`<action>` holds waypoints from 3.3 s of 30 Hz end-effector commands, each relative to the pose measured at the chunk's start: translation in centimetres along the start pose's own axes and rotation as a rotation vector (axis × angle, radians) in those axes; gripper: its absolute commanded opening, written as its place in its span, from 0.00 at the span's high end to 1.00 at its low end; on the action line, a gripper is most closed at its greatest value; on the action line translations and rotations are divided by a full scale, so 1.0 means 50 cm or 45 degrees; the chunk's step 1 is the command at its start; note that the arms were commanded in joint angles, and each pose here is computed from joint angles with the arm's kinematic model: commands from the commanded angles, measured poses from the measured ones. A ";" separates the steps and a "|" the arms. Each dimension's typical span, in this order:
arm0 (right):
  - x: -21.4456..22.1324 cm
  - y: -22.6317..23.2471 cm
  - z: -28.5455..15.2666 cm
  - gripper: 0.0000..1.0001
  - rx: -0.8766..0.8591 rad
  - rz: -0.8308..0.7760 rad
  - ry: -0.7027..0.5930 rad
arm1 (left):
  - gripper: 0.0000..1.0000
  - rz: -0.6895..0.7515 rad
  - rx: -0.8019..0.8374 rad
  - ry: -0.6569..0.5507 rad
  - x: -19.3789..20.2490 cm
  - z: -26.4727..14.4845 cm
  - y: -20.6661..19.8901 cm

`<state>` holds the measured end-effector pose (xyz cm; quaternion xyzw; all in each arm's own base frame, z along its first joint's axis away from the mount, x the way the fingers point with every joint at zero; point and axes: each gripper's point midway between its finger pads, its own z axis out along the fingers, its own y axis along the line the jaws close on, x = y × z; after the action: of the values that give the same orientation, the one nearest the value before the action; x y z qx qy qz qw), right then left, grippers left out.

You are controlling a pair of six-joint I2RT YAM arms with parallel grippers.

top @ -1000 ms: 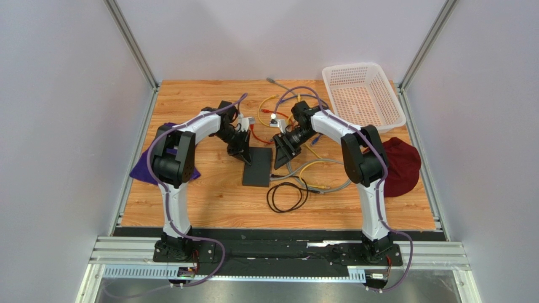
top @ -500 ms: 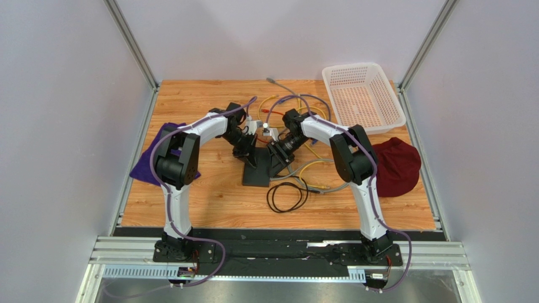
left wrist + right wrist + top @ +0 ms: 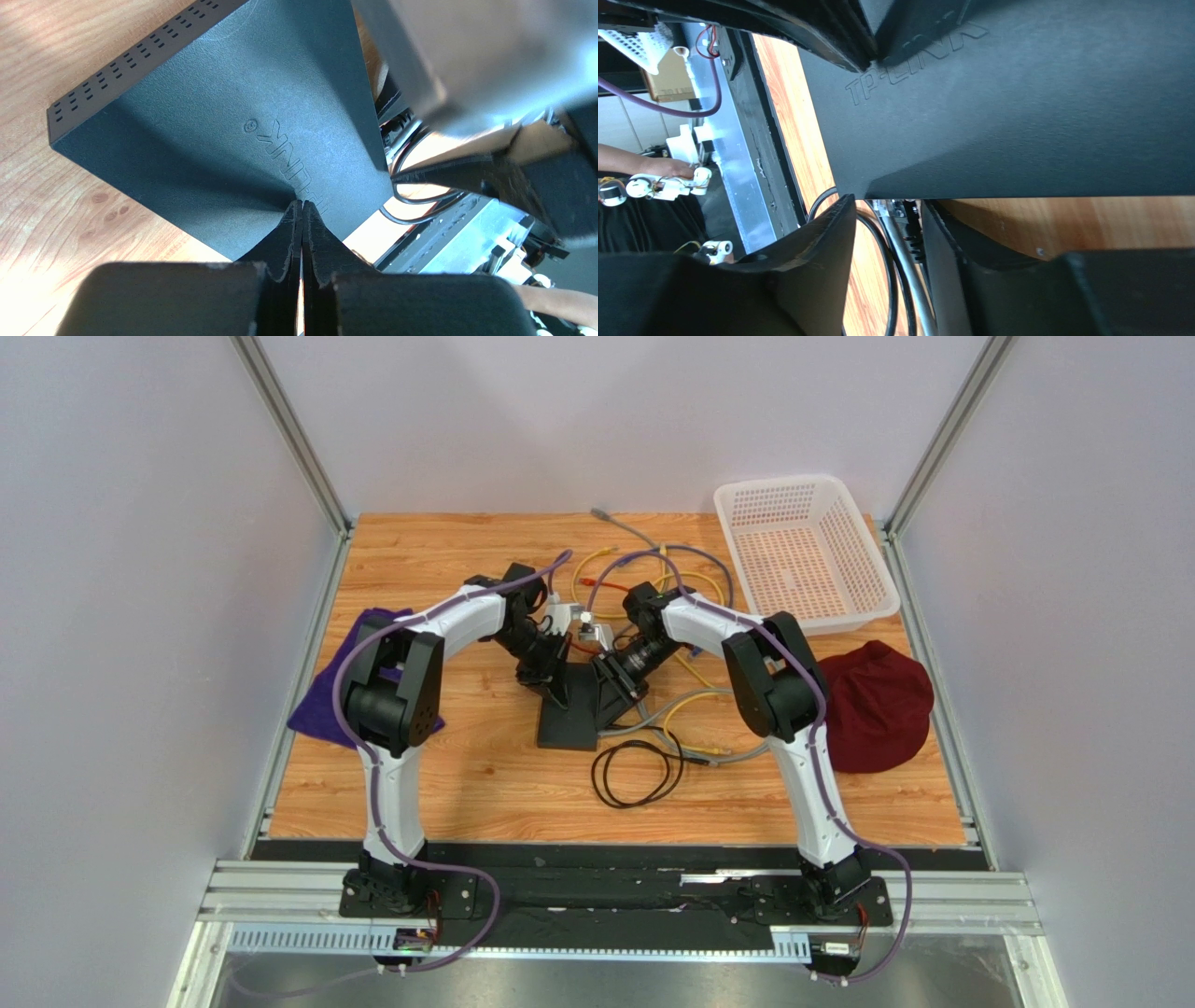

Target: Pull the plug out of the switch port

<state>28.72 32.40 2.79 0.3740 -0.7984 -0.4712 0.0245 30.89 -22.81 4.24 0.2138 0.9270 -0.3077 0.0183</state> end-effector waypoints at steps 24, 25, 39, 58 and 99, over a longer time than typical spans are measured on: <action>0.013 -0.104 -0.011 0.93 0.292 -0.094 0.091 | 1.00 0.116 -0.131 0.008 -0.003 0.002 0.035; 0.012 -0.105 -0.019 0.93 0.322 -0.095 0.095 | 1.00 0.117 -0.129 0.006 -0.004 0.002 0.034; 0.014 -0.059 -0.049 1.00 0.258 -0.147 0.139 | 1.00 0.121 -0.114 0.000 -0.009 0.004 0.029; -0.051 0.124 -0.192 0.29 0.425 -0.633 -0.142 | 1.00 0.128 -0.082 -0.011 -0.012 -0.002 0.010; 0.402 0.224 -0.219 1.00 0.121 -1.159 0.789 | 1.00 0.117 -0.018 -0.044 -0.027 -0.027 -0.044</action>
<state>15.41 19.21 4.35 0.8512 -0.4676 -0.2365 -0.0299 30.55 -22.83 4.58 0.2506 0.9261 -0.2800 0.0342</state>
